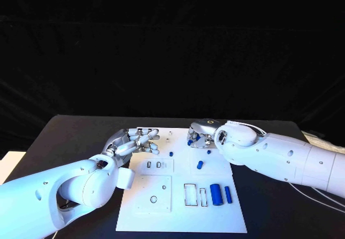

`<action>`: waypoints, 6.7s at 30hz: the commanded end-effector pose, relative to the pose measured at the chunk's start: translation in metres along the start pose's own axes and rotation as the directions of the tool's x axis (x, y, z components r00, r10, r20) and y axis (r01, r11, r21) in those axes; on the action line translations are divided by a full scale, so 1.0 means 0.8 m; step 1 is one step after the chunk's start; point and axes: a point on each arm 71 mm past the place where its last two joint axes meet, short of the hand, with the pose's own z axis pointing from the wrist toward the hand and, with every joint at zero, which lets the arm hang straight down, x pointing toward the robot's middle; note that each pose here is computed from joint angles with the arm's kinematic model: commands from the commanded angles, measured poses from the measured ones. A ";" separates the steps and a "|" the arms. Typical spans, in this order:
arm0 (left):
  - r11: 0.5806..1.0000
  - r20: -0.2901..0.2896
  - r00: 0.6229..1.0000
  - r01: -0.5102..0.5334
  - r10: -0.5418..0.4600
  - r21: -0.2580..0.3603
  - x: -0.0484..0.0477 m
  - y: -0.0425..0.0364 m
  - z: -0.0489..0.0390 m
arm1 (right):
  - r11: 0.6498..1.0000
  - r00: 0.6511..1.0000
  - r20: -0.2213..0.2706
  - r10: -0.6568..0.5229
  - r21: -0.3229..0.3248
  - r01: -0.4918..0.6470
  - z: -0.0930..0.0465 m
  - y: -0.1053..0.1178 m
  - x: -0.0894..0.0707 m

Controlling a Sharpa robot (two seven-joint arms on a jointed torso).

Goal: Assemble the parts on the task board

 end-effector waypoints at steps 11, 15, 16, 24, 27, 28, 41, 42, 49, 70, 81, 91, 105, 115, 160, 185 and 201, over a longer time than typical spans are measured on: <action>1.000 -0.019 1.000 0.012 -0.012 -0.003 0.002 -0.0011 0.000 | 0.999 0.978 0.202 0.050 -0.005 -0.050 -0.004 0.005 -0.017; 1.000 -0.022 1.000 0.017 -0.017 -0.005 0.001 -0.0009 0.001 | 0.996 0.963 0.258 0.083 -0.010 -0.083 -0.004 0.009 -0.023; 1.000 -0.025 1.000 0.018 -0.019 -0.005 0.001 -0.0008 0.001 | 0.996 0.961 0.264 0.087 -0.007 -0.088 -0.003 0.010 -0.023; 1.000 -0.035 0.999 0.022 -0.022 -0.006 0.003 -0.0015 0.000 | 0.995 0.958 0.272 0.095 0.005 -0.100 0.010 0.020 -0.023; 1.000 -0.035 0.999 0.022 -0.022 -0.006 0.003 -0.0022 0.000 | 0.995 0.958 0.269 0.096 0.003 -0.100 0.015 0.026 -0.023; 1.000 -0.036 0.999 0.022 -0.022 -0.005 0.003 -0.0026 0.000 | 0.995 0.959 0.267 0.095 0.001 -0.099 0.018 0.028 -0.023; 1.000 -0.042 0.999 0.021 -0.021 0.001 0.006 -0.0067 0.001 | 0.995 0.972 0.218 0.089 0.020 -0.096 0.039 0.036 -0.016; 1.000 -0.042 0.999 0.021 -0.021 0.001 0.006 -0.0069 0.001 | 0.995 0.972 0.218 0.089 0.023 -0.097 0.040 0.036 -0.016; 1.000 -0.042 0.999 0.020 -0.020 0.002 0.006 -0.0074 0.003 | 0.994 0.971 0.222 0.084 0.055 -0.098 0.044 0.035 -0.016; 1.000 -0.044 0.999 0.020 -0.021 -0.004 0.007 -0.0069 0.004 | 0.993 0.978 0.196 0.077 0.069 -0.092 0.054 0.041 -0.014; 1.000 -0.037 0.999 0.017 -0.018 -0.005 0.004 -0.0074 0.004 | 0.991 0.953 0.286 0.103 0.055 -0.123 0.038 0.032 -0.025; 1.000 -0.033 0.999 0.017 -0.017 -0.005 0.001 -0.0080 0.003 | 0.957 0.940 0.258 0.224 0.123 -0.262 -0.025 -0.020 -0.055; 1.000 -0.032 0.999 0.020 -0.020 -0.008 0.000 -0.0075 0.003 | 0.904 0.952 0.106 0.286 0.298 -0.305 -0.060 -0.087 -0.047; 1.000 -0.027 0.999 0.019 -0.019 -0.008 -0.001 -0.0071 0.004 | 0.915 0.965 0.069 0.253 0.307 -0.262 -0.049 -0.080 -0.032; 1.000 -0.033 0.999 0.021 -0.021 -0.016 -0.003 -0.0063 0.004 | 0.940 0.989 0.032 0.141 0.308 -0.144 -0.024 -0.053 -0.013; 0.999 -0.031 0.999 0.025 -0.025 -0.026 -0.004 -0.0053 0.004 | 0.954 0.978 0.169 0.123 0.251 -0.163 -0.020 -0.034 -0.024; 0.999 -0.029 0.999 0.024 -0.025 -0.030 -0.006 -0.0046 0.005 | 0.976 0.969 0.218 0.116 0.156 -0.152 -0.019 0.014 -0.036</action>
